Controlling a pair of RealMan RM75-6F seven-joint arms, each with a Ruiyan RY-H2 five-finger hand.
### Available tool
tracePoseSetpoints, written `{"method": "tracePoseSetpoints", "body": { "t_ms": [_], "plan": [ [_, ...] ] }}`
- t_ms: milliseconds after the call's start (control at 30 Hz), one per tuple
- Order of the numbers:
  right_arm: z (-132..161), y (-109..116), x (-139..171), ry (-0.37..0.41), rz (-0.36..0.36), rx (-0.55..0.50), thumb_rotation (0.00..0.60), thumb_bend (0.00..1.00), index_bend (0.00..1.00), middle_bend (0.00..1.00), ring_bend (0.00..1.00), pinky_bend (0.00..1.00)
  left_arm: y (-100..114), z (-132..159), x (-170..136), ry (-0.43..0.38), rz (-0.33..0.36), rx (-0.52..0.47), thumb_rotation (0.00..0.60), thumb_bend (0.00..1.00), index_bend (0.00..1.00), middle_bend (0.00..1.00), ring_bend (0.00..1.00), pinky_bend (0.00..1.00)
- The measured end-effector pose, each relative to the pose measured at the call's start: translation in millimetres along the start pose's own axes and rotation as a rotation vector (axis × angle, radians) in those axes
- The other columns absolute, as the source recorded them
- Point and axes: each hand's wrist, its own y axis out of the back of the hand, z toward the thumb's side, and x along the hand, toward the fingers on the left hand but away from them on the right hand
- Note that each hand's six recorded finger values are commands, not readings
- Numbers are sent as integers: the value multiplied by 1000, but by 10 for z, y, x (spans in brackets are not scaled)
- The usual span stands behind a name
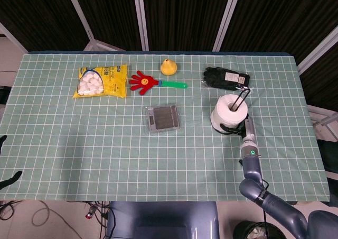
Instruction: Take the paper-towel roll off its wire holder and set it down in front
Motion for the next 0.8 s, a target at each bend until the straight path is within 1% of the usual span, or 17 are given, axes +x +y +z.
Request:
{"method": "tracePoseSetpoints", "body": {
  "t_ms": [233,333,367,433,500,600,800],
  "plan": [
    [168,-78,-113,18,12,-1,600,0,0,0,0,0,-8,2,-1,2,-2,3,600,101,121,0,0,0],
    [172,-104,-118,18,13,11,600,0,3,7,0,0,-11,8,-1,1,-3,4,600,102,121,0,0,0],
    [171,-109,-118,17,12,16,600,0,22,31,6,0,-10,7,-1,2,-3,4,600,102,121,0,0,0],
    [161,-120,-117,12,10,23,600,0,94,106,44,0,-7,3,-1,4,-2,4,600,102,121,0,0,0],
    [148,-128,-113,8,10,32,600,0,199,192,111,0,-4,0,-2,4,-2,2,600,102,121,0,0,0],
    [121,-136,-100,0,1,25,600,0,302,255,174,0,0,-1,-4,5,-1,2,600,102,121,0,0,0],
    [83,-132,-93,-16,-27,0,600,0,443,350,299,18,7,-7,-3,8,1,0,600,101,121,0,0,0]
  ]
}}
